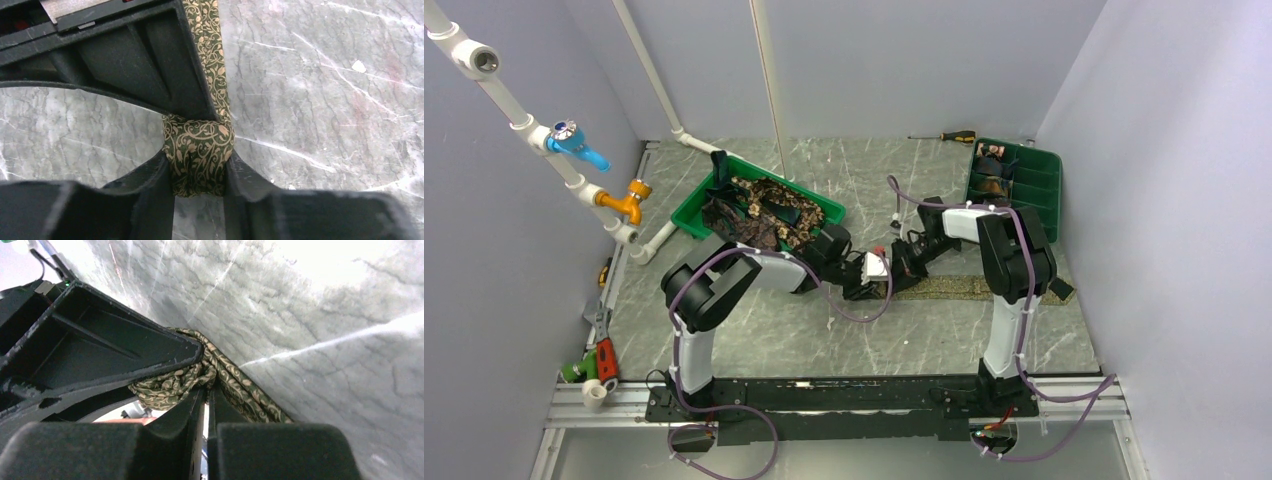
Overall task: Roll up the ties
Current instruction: Roll the tie at the center of the board.
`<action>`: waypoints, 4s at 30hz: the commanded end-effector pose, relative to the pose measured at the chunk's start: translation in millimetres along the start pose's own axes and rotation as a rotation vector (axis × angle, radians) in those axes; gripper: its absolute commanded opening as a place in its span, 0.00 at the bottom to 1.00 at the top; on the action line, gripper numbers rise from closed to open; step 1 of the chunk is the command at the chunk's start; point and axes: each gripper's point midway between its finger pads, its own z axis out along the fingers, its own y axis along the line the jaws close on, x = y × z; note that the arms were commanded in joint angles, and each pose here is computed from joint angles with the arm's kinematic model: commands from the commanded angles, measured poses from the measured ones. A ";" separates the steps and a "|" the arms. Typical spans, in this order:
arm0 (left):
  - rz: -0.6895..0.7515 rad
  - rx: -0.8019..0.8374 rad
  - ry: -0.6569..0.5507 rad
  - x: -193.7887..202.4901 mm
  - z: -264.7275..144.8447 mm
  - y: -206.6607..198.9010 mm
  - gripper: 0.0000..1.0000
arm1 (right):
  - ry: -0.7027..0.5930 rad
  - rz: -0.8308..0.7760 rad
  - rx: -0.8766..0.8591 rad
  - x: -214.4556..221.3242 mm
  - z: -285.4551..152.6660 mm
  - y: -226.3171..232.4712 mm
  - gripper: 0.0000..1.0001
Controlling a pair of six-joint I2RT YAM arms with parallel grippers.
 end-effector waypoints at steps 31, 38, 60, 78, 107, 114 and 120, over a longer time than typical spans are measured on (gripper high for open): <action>-0.050 -0.099 0.075 -1.6 -8.1 15.1 0.98 | -0.043 0.012 0.062 17.4 -19.6 -33.2 0.00; 0.113 -0.179 -0.189 -70.9 -31.3 18.1 0.99 | -0.023 0.028 0.150 12.0 -21.8 -56.7 0.00; 0.142 0.012 -0.095 -41.1 33.9 7.9 0.55 | 0.002 0.033 0.084 4.1 -16.4 -46.4 0.00; -0.027 0.030 0.044 18.2 11.5 -13.4 0.26 | -0.650 -0.339 0.584 -56.1 -191.9 23.2 0.96; -0.061 0.092 0.058 27.3 12.8 -24.1 0.25 | -0.310 -0.031 0.134 -6.7 -53.5 -31.9 0.31; -0.039 0.116 0.070 28.5 10.1 -25.1 0.26 | -0.337 -0.104 0.003 -11.0 -79.0 15.3 0.15; -0.049 0.115 0.078 32.5 9.5 -25.6 0.26 | -0.315 -0.037 0.100 -13.5 -63.2 -16.5 0.14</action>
